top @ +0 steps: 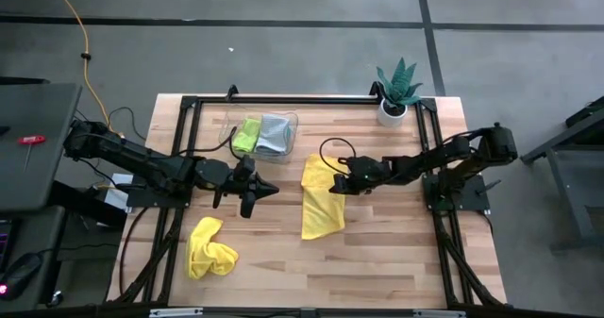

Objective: Fold microfiber towels
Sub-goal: Fold the top yellow towel

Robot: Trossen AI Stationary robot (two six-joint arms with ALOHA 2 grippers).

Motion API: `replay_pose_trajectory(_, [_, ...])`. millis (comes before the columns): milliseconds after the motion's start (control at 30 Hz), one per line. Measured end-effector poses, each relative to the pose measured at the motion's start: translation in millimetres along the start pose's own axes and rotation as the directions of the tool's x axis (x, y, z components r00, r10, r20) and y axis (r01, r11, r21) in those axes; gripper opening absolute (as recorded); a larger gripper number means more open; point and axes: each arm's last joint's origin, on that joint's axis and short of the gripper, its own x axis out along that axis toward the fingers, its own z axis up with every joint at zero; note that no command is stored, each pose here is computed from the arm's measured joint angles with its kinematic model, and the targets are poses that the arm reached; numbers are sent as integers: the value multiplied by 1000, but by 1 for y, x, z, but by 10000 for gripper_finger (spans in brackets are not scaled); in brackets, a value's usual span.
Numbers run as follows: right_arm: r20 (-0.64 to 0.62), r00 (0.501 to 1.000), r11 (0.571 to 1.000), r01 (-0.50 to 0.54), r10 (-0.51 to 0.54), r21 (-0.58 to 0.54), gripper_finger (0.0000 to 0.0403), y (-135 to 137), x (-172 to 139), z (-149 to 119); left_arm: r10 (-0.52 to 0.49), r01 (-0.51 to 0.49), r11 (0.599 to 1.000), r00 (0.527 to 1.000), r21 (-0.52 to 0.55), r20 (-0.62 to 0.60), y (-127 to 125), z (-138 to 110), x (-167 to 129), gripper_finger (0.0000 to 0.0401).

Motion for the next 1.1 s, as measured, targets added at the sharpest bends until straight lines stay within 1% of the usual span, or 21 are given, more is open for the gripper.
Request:
replay_pose_trajectory(100, [23,998,999,53,-53,2,156,-5,0,0,0,0,1000,1000,0,0,0,0,0,1])
replay_pose_trajectory(200, [83,993,997,80,-80,8,156,-6,0,2,0,0,1000,1000,0,0,0,0,0,1])
replay_pose_trajectory(333, [141,986,996,82,-85,29,156,-6,0,4,0,0,1000,1000,0,0,0,0,0,1])
replay_pose_trajectory(500, [142,986,996,79,-85,49,150,-9,5,4,0,0,1000,1000,0,0,0,0,0,1])
replay_pose_trajectory(667, [126,990,996,56,-64,63,115,-11,13,3,0,0,1000,1000,0,0,0,0,0,1])
replay_pose_trajectory(967, [103,995,1000,-5,4,15,13,-3,9,3,0,0,1000,1000,0,-1,0,0,0,1])
replay_pose_trajectory(1033, [77,997,1000,-16,17,-6,5,-1,7,3,1,-1,1000,1000,0,-2,0,0,0,1])
replay_pose_trajectory(1100, [54,998,999,-33,34,-17,8,2,6,2,1,-1,1000,1000,0,-2,0,0,0,1])
